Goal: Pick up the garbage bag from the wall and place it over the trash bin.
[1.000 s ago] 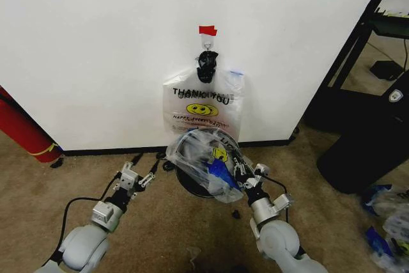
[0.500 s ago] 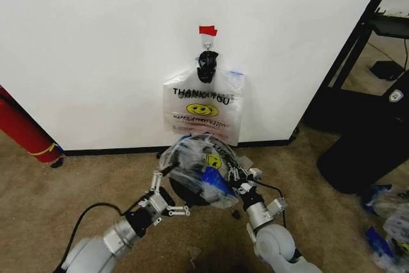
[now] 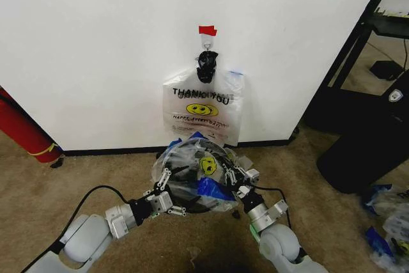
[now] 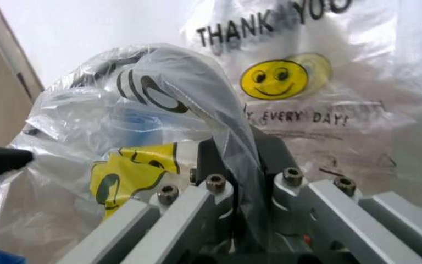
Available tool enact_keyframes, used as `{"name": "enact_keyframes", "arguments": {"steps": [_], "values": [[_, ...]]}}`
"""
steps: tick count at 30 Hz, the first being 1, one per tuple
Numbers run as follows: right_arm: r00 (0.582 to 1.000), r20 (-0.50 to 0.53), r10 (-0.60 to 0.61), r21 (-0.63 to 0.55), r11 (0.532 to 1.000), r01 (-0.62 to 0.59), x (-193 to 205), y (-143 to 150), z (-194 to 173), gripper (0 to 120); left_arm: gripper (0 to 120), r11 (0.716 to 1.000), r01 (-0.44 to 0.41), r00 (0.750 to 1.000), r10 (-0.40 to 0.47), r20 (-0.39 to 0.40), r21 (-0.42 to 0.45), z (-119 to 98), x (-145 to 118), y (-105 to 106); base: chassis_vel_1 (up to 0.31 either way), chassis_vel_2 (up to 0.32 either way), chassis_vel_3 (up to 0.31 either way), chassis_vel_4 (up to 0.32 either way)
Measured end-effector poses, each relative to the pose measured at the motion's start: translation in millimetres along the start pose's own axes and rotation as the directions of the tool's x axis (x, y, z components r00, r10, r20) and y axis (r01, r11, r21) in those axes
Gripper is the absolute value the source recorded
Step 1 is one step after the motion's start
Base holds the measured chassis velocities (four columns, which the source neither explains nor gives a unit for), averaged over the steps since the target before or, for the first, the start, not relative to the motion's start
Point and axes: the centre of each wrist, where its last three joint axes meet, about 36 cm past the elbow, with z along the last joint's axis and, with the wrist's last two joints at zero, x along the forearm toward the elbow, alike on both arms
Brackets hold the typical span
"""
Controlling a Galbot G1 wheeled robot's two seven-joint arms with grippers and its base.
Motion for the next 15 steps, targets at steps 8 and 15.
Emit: {"name": "enact_keyframes", "arguments": {"steps": [8,15], "values": [[1.0,0.015,-0.025,0.02,0.999,0.025,-0.2,3.1,-0.6,1,61,0.996,-0.048,0.999,0.047,0.006,0.069,0.3,-1.4,-1.8,0.0,0.0,0.0,0.0],[0.999,0.023,-0.024,0.016,1.0,0.024,-0.7,5.0,-1.1,1,34,0.993,-0.059,0.998,0.058,0.016,0.099,-1.9,-2.4,-5.3,0.0,0.0,0.0,0.0]]}}
